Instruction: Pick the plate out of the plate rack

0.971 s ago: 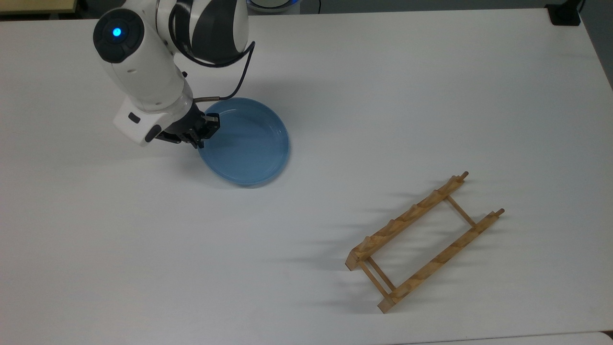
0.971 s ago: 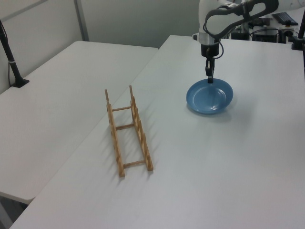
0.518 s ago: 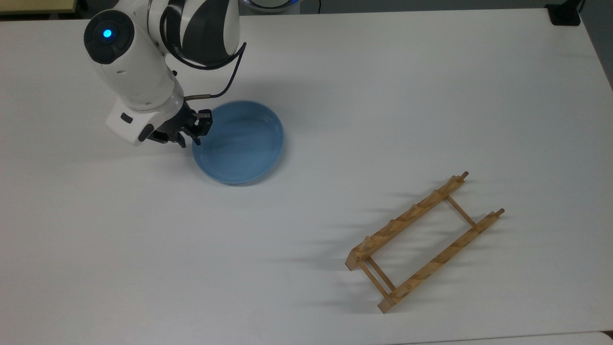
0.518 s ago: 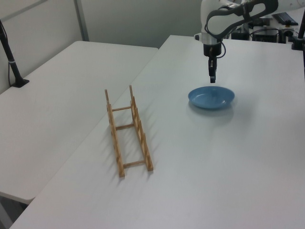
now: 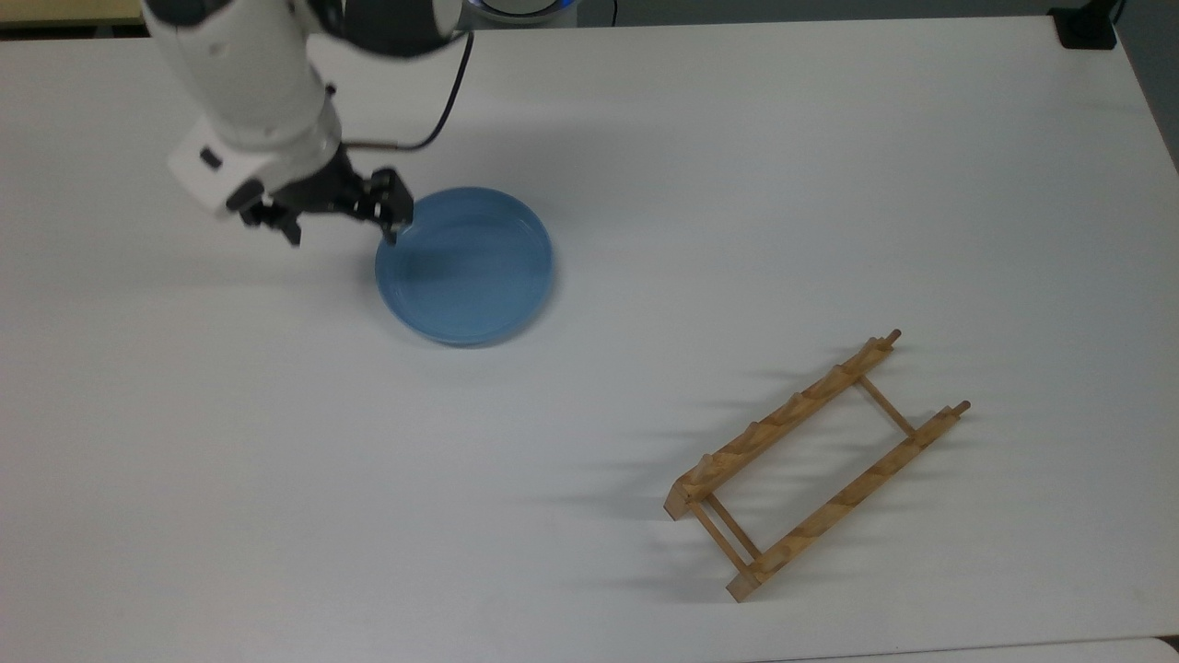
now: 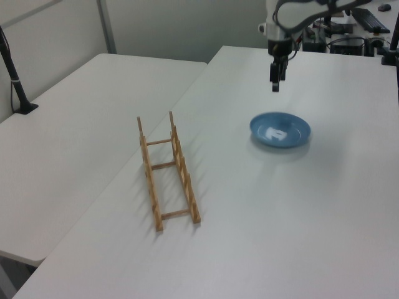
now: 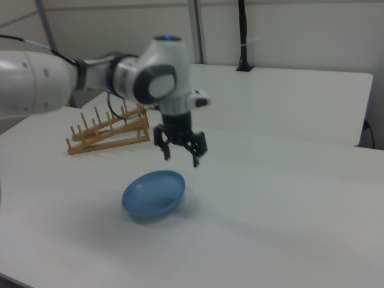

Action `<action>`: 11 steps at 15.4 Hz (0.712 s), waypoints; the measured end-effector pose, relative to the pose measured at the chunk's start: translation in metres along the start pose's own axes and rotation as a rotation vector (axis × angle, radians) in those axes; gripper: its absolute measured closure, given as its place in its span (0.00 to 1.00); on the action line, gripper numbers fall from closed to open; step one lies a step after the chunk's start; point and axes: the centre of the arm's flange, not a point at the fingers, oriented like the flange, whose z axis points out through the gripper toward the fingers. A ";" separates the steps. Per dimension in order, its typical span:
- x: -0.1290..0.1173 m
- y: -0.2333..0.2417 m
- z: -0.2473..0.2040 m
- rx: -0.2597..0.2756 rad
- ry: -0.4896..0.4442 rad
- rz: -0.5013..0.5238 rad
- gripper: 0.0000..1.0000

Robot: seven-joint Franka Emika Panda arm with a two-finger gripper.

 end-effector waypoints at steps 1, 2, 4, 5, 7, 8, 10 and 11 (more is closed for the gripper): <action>-0.007 -0.011 -0.019 -0.011 -0.009 0.006 0.00; -0.015 -0.026 -0.039 -0.021 -0.018 0.018 0.00; -0.027 -0.055 -0.069 -0.027 -0.023 0.037 0.00; -0.032 -0.066 -0.079 -0.028 -0.023 0.040 0.00; -0.040 -0.078 -0.095 -0.025 -0.018 0.039 0.00; -0.044 -0.078 -0.101 -0.023 -0.012 0.042 0.00; -0.051 -0.077 -0.112 -0.020 -0.008 0.044 0.00; -0.053 -0.078 -0.116 -0.019 -0.006 0.043 0.00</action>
